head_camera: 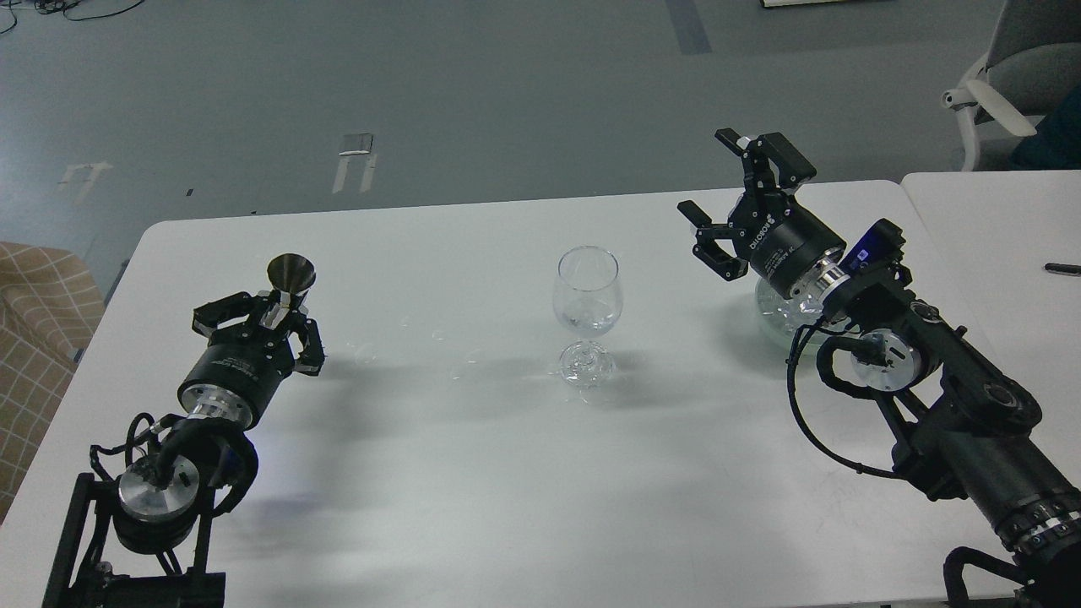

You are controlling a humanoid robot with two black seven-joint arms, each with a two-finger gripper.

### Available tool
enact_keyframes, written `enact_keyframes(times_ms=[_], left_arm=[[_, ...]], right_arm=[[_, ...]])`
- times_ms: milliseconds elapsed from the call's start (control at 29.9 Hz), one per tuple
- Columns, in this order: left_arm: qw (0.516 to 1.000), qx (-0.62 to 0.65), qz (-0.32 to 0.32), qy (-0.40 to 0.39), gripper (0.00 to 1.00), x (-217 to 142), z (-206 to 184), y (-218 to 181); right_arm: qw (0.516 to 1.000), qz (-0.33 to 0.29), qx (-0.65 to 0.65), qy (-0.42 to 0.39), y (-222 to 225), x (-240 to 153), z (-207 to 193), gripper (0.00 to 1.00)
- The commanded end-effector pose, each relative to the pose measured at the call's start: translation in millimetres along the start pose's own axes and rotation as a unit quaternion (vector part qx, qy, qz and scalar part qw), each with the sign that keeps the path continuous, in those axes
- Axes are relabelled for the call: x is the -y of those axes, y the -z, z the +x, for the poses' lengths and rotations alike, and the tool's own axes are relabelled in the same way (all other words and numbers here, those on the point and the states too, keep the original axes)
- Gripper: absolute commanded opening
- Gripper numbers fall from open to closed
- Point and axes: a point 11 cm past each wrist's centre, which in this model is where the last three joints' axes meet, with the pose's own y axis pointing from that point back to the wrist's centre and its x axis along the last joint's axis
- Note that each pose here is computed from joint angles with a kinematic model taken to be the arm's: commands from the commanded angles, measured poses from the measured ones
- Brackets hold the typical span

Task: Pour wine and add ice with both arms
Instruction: 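Turn the jigger upright and move it back away from the glass, then lower the jigger onto the table with the left gripper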

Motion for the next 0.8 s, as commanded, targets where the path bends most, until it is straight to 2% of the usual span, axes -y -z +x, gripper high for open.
enact_keyframes(times_ms=[0, 134, 769], left_arm=[[0.999, -0.010, -0.004, -0.031, 0.00, 2, 23, 5], [0.999, -0.011, -0.004, -0.038, 0.00, 3, 27, 6], [0.998, -0.019, 0.003, -0.059, 0.16, 4, 42, 11]], right_arm=[[1.000, -0.001, 0.000, -0.001, 0, -1, 1, 1.00], [1.000, -0.003, 0.000, -0.003, -2, -2, 2, 1.00], [1.000, -0.012, -0.005, -0.004, -9, -4, 1, 1.00]])
